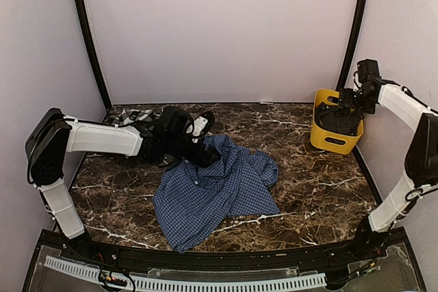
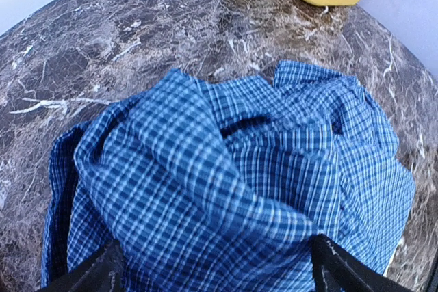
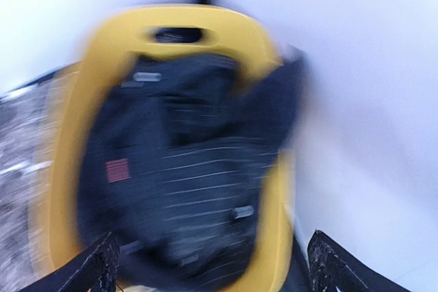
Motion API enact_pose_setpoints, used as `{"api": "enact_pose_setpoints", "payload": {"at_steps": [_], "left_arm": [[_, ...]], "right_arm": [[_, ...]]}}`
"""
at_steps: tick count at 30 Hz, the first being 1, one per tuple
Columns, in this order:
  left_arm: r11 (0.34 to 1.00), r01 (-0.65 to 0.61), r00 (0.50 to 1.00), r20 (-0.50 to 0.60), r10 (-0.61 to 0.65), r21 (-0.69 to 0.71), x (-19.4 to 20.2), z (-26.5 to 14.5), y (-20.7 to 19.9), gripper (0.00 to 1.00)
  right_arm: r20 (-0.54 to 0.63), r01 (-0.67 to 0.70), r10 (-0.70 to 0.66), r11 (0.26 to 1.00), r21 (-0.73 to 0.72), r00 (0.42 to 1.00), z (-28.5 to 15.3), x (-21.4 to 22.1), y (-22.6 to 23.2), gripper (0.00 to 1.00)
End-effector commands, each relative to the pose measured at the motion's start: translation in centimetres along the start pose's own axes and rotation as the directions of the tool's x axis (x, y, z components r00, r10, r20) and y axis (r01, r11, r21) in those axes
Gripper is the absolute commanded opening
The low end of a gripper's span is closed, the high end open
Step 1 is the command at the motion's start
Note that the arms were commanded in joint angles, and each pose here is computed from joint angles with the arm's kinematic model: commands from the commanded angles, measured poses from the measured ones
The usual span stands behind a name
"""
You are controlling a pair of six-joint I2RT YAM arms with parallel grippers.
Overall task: Fold and stack the long sleeve shirts
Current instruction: Move the bin to the corner of the board, then pick up the crumpled shirt from the center of the board, then pass from the left arm to the right
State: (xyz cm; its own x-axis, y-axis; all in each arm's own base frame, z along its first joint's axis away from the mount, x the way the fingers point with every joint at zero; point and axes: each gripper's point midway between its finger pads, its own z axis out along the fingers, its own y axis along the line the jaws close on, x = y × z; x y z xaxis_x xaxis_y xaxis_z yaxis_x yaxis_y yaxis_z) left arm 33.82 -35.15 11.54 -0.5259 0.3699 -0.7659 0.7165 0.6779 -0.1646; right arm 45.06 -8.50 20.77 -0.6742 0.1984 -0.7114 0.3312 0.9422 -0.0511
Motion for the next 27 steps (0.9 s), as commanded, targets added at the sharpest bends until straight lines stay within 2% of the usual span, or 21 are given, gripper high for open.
{"api": "enact_pose_setpoints", "payload": {"at_steps": [1, 3, 4, 5, 6, 7, 10, 13, 17, 20, 24, 27], "left_arm": [[0.997, -0.007, 1.0, -0.026, 0.009, 0.08, -1.5, 1.7, -1.5, 0.82], [0.995, 0.008, 0.999, -0.038, -0.004, 0.103, -1.4, 2.7, -1.8, 0.64], [0.994, 0.017, 0.999, -0.053, -0.011, 0.104, -1.0, 3.4, -1.7, 0.47], [0.995, 0.021, 0.999, -0.042, -0.017, 0.098, -1.6, 3.5, -1.6, 0.37], [0.995, 0.025, 0.999, -0.04, -0.021, 0.092, -1.7, 3.7, -1.5, 0.16], [0.996, 0.033, 0.999, -0.023, -0.031, 0.084, -2.3, 3.6, -1.3, 0.04], [0.993, 0.049, 0.996, 0.062, -0.056, 0.109, -4.7, 1.6, -2.1, 0.0], [0.99, 0.055, 0.974, 0.209, -0.081, 0.131, -8.2, -2.0, -2.8, 0.0], [0.983, 0.086, 0.91, 0.388, -0.145, 0.164, -12.5, -9.1, -3.8, 0.0], [0.97, 0.107, 0.88, 0.433, -0.194, 0.216, -13.4, -11.9, -4.7, 0.0], [0.964, 0.107, 0.864, 0.457, -0.211, 0.243, -13.9, -14.2, -5.2, 0.0], [0.968, 0.115, 0.855, 0.473, -0.211, 0.225, -13.9, -15.2, -4.9, 0.0]], "right_arm": [[0.18, 0.14, -0.094, 0.954, -0.265, 0.979, -8.5, -0.5, 9.9, 0.92], [0.207, 0.214, -0.137, 0.883, -0.419, 0.969, -11.2, 1.7, 14.1, 0.92], [0.211, 0.249, -0.162, 0.83, -0.499, 0.964, -12.5, 3.2, 16.1, 0.92], [0.216, 0.274, -0.182, 0.78, -0.562, 0.959, -13.7, 4.5, 17.6, 0.92], [0.215, 0.297, -0.207, 0.731, -0.614, 0.954, -14.5, 6.1, 19.1, 0.92], [0.22, 0.319, -0.231, 0.68, -0.66, 0.948, -15.5, 7.5, 20.4, 0.92], [0.222, 0.357, -0.297, 0.548, -0.756, 0.929, -16.9, 12.0, 24.0, 0.92], [0.226, 0.39, -0.375, 0.453, -0.802, 0.899, -18.1, 15.8, 27.7, 0.92], [0.259, 0.41, -0.415, 0.331, -0.85, 0.872, -19.9, 18.7, 32.3, 0.93], [0.284, 0.402, -0.405, 0.244, -0.883, 0.869, -21.2, 19.7, 35.4, 0.94], [0.297, 0.423, -0.44, 0.222, -0.878, 0.848, -20.3, 19.8, 37.9, 0.94], [0.329, 0.418, -0.437, 0.122, -0.9, 0.837, -21.5, 20.2, 38.9, 0.85]]}}
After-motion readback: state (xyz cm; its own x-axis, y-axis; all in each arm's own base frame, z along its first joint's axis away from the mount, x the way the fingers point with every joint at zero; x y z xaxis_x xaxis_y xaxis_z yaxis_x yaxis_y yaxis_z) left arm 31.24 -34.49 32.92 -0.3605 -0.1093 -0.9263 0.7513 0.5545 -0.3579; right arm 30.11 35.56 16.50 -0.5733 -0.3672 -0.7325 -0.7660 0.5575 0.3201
